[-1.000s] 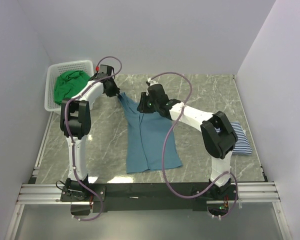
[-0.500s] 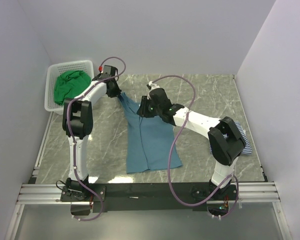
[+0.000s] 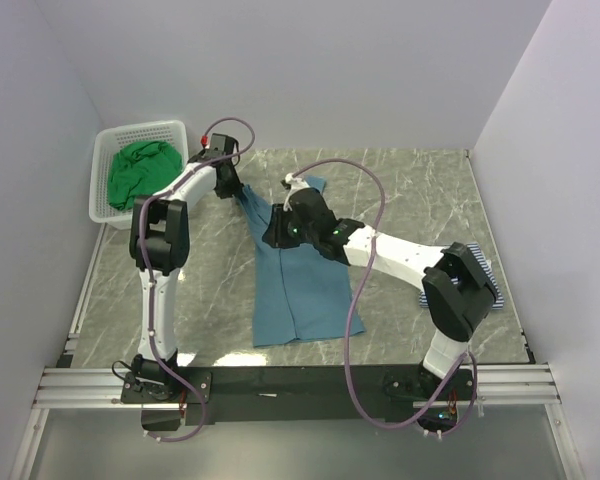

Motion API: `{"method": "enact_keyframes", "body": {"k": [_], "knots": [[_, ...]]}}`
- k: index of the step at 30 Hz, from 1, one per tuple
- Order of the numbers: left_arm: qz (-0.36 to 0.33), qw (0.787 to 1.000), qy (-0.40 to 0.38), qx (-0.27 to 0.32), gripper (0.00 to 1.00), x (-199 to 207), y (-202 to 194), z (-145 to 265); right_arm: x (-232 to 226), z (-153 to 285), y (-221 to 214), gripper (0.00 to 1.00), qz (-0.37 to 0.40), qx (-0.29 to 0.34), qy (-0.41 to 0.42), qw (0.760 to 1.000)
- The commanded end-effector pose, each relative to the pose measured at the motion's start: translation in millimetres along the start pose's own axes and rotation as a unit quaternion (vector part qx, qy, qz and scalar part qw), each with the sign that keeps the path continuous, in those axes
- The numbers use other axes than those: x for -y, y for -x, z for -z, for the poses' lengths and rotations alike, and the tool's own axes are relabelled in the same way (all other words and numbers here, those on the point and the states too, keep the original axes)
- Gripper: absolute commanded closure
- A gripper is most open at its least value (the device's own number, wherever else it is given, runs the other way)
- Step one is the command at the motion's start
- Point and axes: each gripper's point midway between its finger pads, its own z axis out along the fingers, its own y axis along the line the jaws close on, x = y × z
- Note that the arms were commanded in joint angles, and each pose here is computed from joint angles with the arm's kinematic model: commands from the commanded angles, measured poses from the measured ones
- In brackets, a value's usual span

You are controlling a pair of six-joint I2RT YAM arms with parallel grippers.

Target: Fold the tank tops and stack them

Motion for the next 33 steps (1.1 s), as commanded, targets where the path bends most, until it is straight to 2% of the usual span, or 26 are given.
{"method": "enact_keyframes", "body": {"k": [1, 4, 10, 16, 24, 33], "knots": [[-0.013, 1.0, -0.003, 0.023, 0.72, 8, 15, -1, -20, 12, 5, 0.66, 0.004, 0.018, 0.021, 1.0], [-0.014, 0.999, -0.002, 0.031, 0.71, 8, 18, -3, -33, 14, -7, 0.66, 0.013, 0.01, 0.03, 0.999], [-0.018, 0.998, 0.003, 0.056, 0.77, 12, 29, -1, -48, 10, -68, 0.66, 0.03, -0.051, 0.017, 0.998], [-0.024, 0.997, -0.004, 0.072, 0.84, 20, 38, 2, -34, 4, -119, 0.65, 0.013, -0.103, 0.002, 0.995], [-0.028, 0.996, -0.017, 0.078, 0.89, 28, 45, 4, -21, 9, -174, 0.57, 0.038, -0.148, -0.021, 0.988], [-0.041, 0.995, -0.026, 0.085, 0.94, 46, 50, 13, -5, 14, -208, 0.6, 0.018, -0.179, -0.055, 0.982]]}}
